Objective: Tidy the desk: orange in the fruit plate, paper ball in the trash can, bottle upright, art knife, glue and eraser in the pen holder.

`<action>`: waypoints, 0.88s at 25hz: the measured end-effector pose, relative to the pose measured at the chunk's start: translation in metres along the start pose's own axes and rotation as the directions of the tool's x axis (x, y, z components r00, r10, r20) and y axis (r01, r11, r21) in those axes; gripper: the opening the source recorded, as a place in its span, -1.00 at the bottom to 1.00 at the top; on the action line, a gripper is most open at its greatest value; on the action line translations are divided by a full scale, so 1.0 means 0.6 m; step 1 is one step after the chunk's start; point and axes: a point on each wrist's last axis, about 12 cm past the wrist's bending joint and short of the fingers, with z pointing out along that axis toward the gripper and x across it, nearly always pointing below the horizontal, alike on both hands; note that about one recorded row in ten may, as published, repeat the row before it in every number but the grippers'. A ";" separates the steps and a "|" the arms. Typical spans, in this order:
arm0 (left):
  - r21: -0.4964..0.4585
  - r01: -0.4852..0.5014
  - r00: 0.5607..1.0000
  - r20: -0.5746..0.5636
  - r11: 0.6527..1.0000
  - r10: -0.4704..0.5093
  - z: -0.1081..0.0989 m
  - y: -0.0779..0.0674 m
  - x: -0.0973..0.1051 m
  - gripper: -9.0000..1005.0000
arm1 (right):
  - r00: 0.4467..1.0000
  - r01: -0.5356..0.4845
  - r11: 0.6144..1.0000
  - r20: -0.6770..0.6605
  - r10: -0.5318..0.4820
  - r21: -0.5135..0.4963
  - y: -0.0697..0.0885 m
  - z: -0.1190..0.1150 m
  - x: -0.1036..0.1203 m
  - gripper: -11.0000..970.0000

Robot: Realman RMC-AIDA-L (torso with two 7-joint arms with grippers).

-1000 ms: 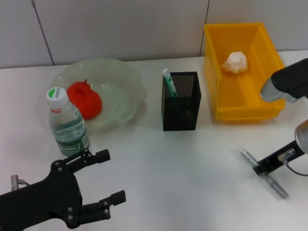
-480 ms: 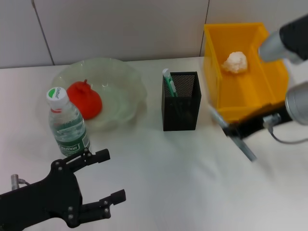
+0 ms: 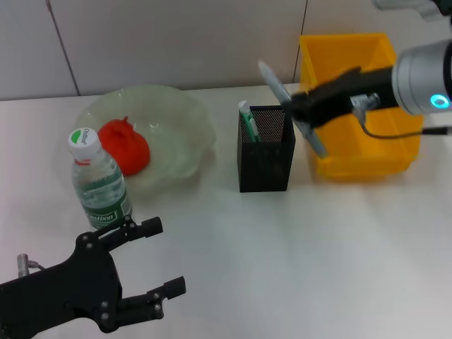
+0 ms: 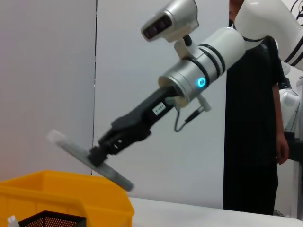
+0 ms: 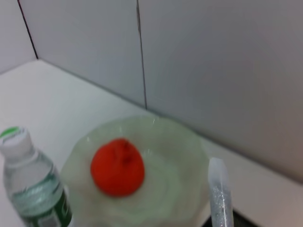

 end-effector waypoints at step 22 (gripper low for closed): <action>0.005 0.003 1.000 0.005 1.000 -0.003 0.004 0.004 -0.003 0.71 | 0.950 0.255 0.961 0.156 -0.269 0.107 0.032 0.126 0.013 -0.72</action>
